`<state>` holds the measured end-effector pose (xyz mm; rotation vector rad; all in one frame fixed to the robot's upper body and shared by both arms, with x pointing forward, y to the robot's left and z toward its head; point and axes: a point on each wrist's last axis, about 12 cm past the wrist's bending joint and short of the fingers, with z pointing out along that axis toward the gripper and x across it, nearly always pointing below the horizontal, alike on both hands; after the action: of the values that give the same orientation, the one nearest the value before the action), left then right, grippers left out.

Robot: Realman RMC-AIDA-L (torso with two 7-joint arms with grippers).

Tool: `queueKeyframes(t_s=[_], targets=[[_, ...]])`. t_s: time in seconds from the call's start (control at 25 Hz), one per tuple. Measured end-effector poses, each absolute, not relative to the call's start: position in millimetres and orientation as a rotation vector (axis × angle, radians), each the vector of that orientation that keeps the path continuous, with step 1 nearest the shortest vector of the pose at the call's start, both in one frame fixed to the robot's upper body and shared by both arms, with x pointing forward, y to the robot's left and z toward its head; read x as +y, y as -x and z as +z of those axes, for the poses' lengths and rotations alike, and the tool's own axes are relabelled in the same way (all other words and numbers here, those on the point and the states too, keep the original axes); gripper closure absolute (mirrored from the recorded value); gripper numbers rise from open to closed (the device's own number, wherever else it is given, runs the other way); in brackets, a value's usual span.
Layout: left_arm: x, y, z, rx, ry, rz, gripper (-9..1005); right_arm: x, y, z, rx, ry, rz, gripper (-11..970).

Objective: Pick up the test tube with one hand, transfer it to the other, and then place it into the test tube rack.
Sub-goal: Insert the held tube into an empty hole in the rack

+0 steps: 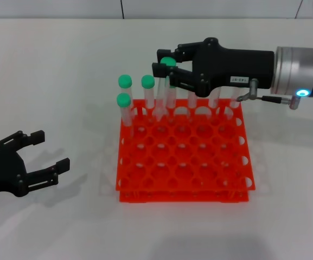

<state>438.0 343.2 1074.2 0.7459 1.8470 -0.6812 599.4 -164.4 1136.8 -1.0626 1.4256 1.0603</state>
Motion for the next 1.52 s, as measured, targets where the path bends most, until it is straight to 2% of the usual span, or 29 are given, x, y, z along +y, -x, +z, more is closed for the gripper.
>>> queueKeyframes(t_s=[0.92,1.52], targets=[[338.4,-447.0,1074.7,1.839,-0.754,-0.703,110,-140.4,-600.0,1126.5,1.442,1.074,0.991,691],[337.5,-447.6,1071.5,1.843,-0.750,-0.714,110,-142.2,-599.0,1117.3,1.482,1.076,0.957,690]])
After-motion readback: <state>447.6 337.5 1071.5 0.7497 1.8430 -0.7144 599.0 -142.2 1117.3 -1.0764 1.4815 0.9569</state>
